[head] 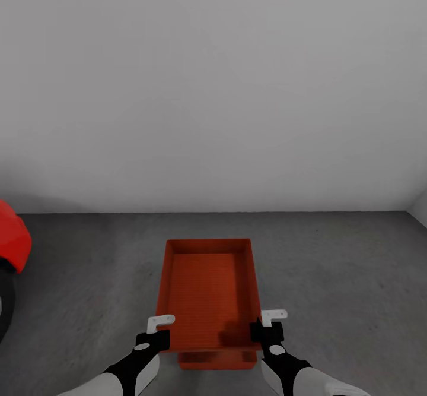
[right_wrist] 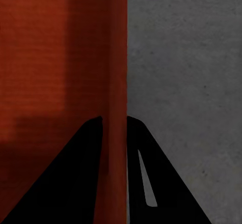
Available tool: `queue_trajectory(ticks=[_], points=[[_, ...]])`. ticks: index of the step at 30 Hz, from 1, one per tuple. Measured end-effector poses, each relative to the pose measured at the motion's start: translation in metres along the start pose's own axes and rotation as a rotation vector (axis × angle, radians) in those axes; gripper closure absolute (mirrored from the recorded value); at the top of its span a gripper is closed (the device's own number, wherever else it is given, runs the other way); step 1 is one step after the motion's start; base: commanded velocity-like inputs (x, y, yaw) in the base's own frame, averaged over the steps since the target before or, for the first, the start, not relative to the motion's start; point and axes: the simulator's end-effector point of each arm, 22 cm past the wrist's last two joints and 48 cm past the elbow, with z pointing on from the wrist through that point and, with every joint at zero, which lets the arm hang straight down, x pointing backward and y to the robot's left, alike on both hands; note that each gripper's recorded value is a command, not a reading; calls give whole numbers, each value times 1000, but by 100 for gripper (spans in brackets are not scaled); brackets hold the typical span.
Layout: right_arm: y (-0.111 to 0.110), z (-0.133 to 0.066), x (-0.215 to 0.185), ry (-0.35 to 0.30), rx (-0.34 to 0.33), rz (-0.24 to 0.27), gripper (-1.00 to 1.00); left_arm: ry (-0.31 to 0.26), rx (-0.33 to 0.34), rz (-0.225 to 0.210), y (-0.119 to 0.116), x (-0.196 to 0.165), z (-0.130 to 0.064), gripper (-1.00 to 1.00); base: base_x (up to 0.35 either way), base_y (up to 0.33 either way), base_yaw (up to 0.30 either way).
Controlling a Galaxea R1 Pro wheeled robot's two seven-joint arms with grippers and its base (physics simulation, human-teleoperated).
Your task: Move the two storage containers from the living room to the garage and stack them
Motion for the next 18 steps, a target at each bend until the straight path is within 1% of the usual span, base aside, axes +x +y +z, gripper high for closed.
queue_trajectory(ticks=[4,12,18], points=[[0,0,0,0,0,0,100,0,0,0,0,0,0,100,-38,-76,1],[0,0,0,0,1,-1,100,1,0,0,0,0,0,100,-105,-210,0],[0,0,0,0,0,-1,100,0,0,0,0,0,0,100,-29,-54,0]])
